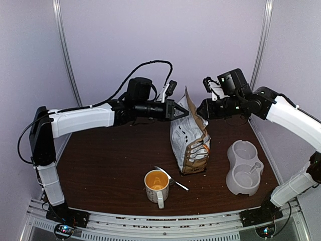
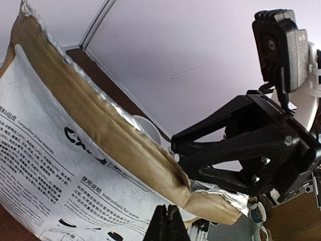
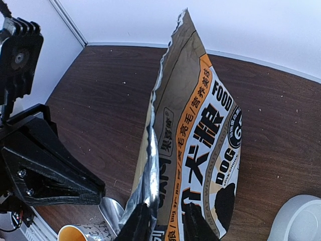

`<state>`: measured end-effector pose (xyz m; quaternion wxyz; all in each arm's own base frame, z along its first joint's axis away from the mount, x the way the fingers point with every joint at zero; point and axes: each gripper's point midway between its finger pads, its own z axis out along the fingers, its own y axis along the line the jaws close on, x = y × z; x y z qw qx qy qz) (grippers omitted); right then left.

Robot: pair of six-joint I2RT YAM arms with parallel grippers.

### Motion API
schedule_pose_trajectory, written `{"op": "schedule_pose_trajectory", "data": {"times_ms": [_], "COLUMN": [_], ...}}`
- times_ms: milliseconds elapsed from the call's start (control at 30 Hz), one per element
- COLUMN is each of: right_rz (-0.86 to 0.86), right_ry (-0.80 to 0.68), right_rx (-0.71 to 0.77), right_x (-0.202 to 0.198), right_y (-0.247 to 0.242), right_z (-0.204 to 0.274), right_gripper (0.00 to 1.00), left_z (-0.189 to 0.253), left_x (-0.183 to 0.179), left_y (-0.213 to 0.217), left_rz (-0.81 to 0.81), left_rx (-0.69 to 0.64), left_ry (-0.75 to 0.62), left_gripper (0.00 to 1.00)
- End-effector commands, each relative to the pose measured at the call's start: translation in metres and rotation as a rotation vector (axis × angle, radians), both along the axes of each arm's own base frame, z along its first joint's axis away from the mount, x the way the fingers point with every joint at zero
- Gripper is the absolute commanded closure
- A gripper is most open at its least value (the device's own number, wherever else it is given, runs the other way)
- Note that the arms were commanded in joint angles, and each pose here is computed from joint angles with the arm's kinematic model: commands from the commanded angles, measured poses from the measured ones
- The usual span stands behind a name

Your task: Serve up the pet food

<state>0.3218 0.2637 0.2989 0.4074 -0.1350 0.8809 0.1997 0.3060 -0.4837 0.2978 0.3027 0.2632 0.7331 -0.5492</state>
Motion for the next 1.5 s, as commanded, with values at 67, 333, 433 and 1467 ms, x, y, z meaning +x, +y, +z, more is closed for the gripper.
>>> {"op": "schedule_pose_trajectory", "data": {"times_ms": [67, 333, 433, 1467], "right_rz": [0.07, 0.109, 0.094, 0.285], "right_ry": [0.083, 0.111, 0.116, 0.127], "right_rx": [0.016, 0.037, 0.026, 0.321], "right_x": [-0.016, -0.016, -0.013, -0.042], "right_y": [0.009, 0.021, 0.021, 0.057], "right_z": [-0.007, -0.011, -0.014, 0.008], "right_gripper": [0.74, 0.74, 0.84, 1.0], "left_z": [0.023, 0.028, 0.029, 0.004], "left_x": [0.003, 0.002, 0.002, 0.012], "left_y": [0.007, 0.009, 0.01, 0.009], "left_rz": [0.019, 0.028, 0.034, 0.055], "left_rx": [-0.05, -0.062, -0.063, -0.049], "left_ry": [-0.066, -0.071, -0.077, 0.024], "left_gripper": [0.99, 0.96, 0.96, 0.65]}}
